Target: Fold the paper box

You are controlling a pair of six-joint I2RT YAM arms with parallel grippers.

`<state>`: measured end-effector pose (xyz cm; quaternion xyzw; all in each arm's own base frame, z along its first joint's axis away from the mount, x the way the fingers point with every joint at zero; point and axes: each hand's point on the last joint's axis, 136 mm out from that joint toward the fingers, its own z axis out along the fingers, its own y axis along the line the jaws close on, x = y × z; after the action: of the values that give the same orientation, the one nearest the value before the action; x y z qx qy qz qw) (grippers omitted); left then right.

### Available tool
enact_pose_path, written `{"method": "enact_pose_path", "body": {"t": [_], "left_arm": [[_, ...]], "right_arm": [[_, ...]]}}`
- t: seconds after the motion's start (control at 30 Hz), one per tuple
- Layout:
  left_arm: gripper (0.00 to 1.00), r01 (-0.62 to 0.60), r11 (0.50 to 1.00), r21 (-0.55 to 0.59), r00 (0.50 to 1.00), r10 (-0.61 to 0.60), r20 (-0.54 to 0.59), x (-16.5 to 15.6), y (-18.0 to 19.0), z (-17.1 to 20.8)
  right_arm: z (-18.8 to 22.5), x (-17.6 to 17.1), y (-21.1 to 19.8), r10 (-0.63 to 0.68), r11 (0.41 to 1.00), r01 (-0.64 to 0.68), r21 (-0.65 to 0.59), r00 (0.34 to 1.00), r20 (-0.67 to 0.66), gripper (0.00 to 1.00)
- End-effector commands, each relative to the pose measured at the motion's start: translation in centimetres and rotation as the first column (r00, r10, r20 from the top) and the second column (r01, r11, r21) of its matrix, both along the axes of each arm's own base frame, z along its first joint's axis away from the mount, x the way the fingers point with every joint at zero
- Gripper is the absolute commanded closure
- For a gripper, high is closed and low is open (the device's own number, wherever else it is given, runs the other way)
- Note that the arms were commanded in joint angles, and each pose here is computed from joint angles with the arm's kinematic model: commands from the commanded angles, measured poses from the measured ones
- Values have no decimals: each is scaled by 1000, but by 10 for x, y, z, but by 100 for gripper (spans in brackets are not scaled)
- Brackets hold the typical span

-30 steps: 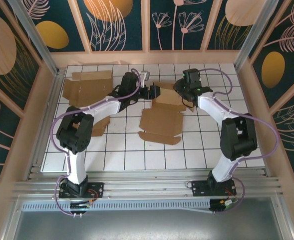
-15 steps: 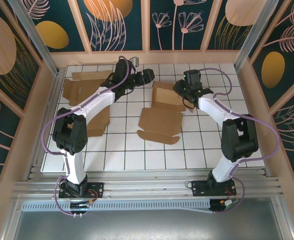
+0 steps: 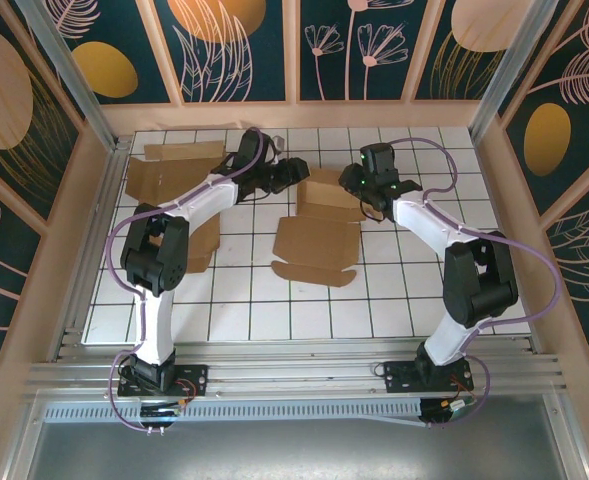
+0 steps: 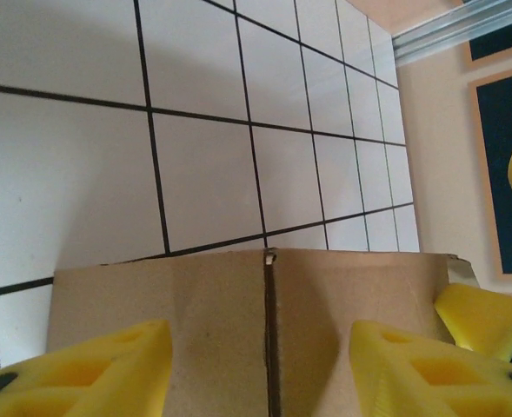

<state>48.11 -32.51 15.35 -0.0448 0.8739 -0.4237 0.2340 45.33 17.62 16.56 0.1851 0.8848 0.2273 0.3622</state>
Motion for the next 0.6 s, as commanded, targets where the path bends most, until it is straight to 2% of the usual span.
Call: {"method": "enact_pose_path", "body": {"t": [0.0,0.13,0.23,0.37,0.43,0.57], "left_arm": [[50,15,1000,-19,1000,-15,-18,-3,-4,-10],[52,6,1000,5,999,-6,-32,-3,-1,-20],[53,-2,1000,12,1000,2,-31,-3,0,-21],[55,-10,999,30,1000,11,-24,-1,2,-21],[56,-13,999,37,1000,14,-21,-1,3,-21],[56,-5,999,54,1000,5,-10,0,4,-21]], "right_arm": [[0,-7,5,33,999,-33,2,999,-2,63],[9,-5,3,23,1000,-23,-6,1000,-3,54],[36,-7,-2,7,1000,-7,-2,999,33,48],[58,-26,-25,-64,998,63,24,996,64,40],[48,-45,-40,-110,993,107,52,993,51,39],[-1,-84,-55,-148,985,149,90,989,-9,39]]}}
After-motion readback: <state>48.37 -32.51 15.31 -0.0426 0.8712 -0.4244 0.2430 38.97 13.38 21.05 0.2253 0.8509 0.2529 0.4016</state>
